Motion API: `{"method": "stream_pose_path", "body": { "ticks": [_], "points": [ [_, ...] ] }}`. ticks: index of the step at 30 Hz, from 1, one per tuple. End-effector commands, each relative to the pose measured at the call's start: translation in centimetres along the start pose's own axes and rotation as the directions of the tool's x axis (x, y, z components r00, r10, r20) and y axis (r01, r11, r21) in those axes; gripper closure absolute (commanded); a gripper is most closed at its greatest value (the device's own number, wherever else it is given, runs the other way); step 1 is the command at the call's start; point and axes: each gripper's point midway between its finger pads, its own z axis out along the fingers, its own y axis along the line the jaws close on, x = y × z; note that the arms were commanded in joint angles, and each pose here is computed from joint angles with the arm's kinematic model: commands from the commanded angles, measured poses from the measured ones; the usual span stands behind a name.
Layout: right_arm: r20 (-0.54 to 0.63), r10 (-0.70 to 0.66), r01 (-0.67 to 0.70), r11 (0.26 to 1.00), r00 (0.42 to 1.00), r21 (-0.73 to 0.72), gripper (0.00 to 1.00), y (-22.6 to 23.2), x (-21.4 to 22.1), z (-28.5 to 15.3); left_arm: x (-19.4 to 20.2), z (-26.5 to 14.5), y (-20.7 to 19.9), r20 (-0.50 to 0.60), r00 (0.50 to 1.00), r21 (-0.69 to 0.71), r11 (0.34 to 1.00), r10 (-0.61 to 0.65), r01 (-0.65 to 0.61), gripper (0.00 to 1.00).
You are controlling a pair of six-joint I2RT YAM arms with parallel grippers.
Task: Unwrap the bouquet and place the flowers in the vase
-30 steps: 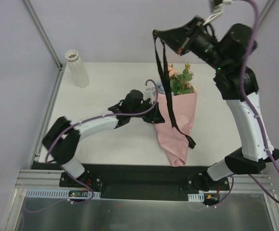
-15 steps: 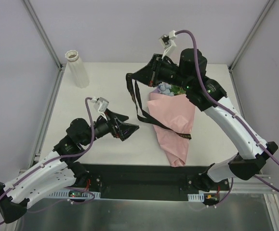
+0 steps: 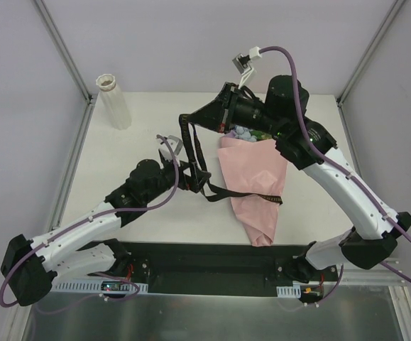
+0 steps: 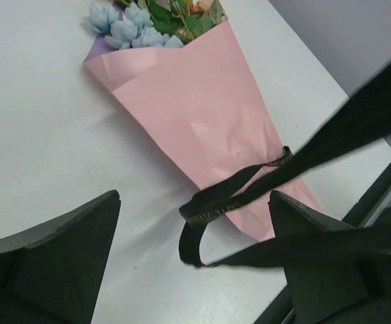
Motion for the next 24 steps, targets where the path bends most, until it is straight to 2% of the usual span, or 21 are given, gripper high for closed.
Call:
{"method": "stream_pose_path", "body": {
  "ticks": [1,2,3,4,5,6,8,9,11,12,13,14,15,16,18,19,20,24],
  "points": [
    [0.065,-0.018,0.025,0.995,0.998,-0.101,0.99,4.0,-1.6,-2.1,-5.1,1.8,-1.8,0.162,0.987,0.049,0.999,0.016,-0.024,0.12],
    [0.075,-0.019,0.027,0.995,0.997,-0.098,0.99,4.1,-1.8,-2.3,-5.7,2.1,-2.2,0.177,0.984,0.067,0.997,0.016,-0.028,0.16],
    [0.078,-0.024,0.032,0.995,0.997,-0.096,0.99,4.1,-1.9,-2.4,-5.9,2.7,-2.5,0.188,0.982,0.082,0.996,0.014,-0.029,0.27],
    [0.084,-0.023,0.031,0.995,0.996,-0.096,0.99,4.2,-2.0,-2.6,-6.0,2.9,-3.0,0.19,0.982,0.108,0.994,0.007,-0.028,0.35],
    [0.092,-0.022,0.031,0.995,0.996,-0.091,0.99,4.2,-2.1,-2.7,-6.3,3.0,-3.2,0.198,0.98,0.113,0.993,-0.001,-0.022,0.46],
    [0.095,-0.026,0.035,0.995,0.995,-0.091,0.99,4.3,-2.1,-2.8,-6.4,3.1,-3.0,0.198,0.98,0.105,0.994,0.0,-0.022,0.69],
    [0.104,-0.045,0.054,0.996,0.994,-0.077,0.99,4.1,-2.1,-3.4,-7.2,3.0,-1.8,0.214,0.977,0.035,0.999,-0.004,-0.004,0.94],
    [0.116,-0.061,0.069,0.995,0.991,-0.071,0.95,4.3,-2.2,-4.0,-7.7,2.7,-1.0,0.219,0.976,-0.004,1.0,-0.009,0.01,1.0],
    [0.121,-0.108,0.106,0.994,0.987,0.021,0.87,2.5,-1.9,-4.5,-8.2,2.1,0.6,0.198,0.98,-0.071,0.997,-0.024,0.039,1.0],
    [0.13,-0.136,0.129,0.99,0.982,0.058,0.69,2.1,-1.9,-5.4,-8.8,1.5,1.2,0.203,0.979,-0.095,0.994,-0.033,0.054,1.0],
    [0.103,-0.17,0.157,0.98,0.98,0.123,0.59,0.6,-1.3,-5.8,-8.4,0.8,3.7,0.166,0.984,-0.177,0.98,-0.06,0.089,1.0],
    [0.107,-0.19,0.164,0.963,0.976,0.212,0.48,-1.5,-1.1,-6.1,-9.6,0.2,4.4,0.181,0.981,-0.203,0.973,-0.069,0.106,1.0],
    [0.109,-0.213,0.179,0.95,0.971,0.256,0.26,-2.2,-0.9,-7.2,-10.8,-1.1,5.4,0.207,0.975,-0.233,0.965,-0.076,0.125,1.0],
    [0.087,-0.224,0.187,0.931,0.971,0.314,0.19,-3.7,-0.1,-7.9,-11.7,-2.3,7.9,0.23,0.969,-0.302,0.94,-0.092,0.161,1.0],
    [0.064,-0.268,0.212,0.865,0.961,0.454,0.04,-7.6,1.2,-9.7,-13.8,-5.0,9.9,0.244,0.964,-0.372,0.908,-0.107,0.195,1.0],
    [0.044,-0.277,0.221,0.844,0.96,0.488,0.02,-8.7,1.9,-10.3,-15.0,-6.1,10.9,0.26,0.96,-0.401,0.893,-0.102,0.203,1.0],
    [0.025,-0.294,0.236,0.814,0.956,0.53,0.0,-10.1,2.4,-10.9,-17.4,-8.7,13.0,0.301,0.949,-0.474,0.849,-0.093,0.233,1.0],
    [-0.085,-0.287,0.279,0.749,0.954,0.601,0.0,-13.7,5.8,-12.5,-24.0,-15.0,15.9,0.395,0.919,-0.612,0.745,-0.002,0.265,1.0]
  ]
}}
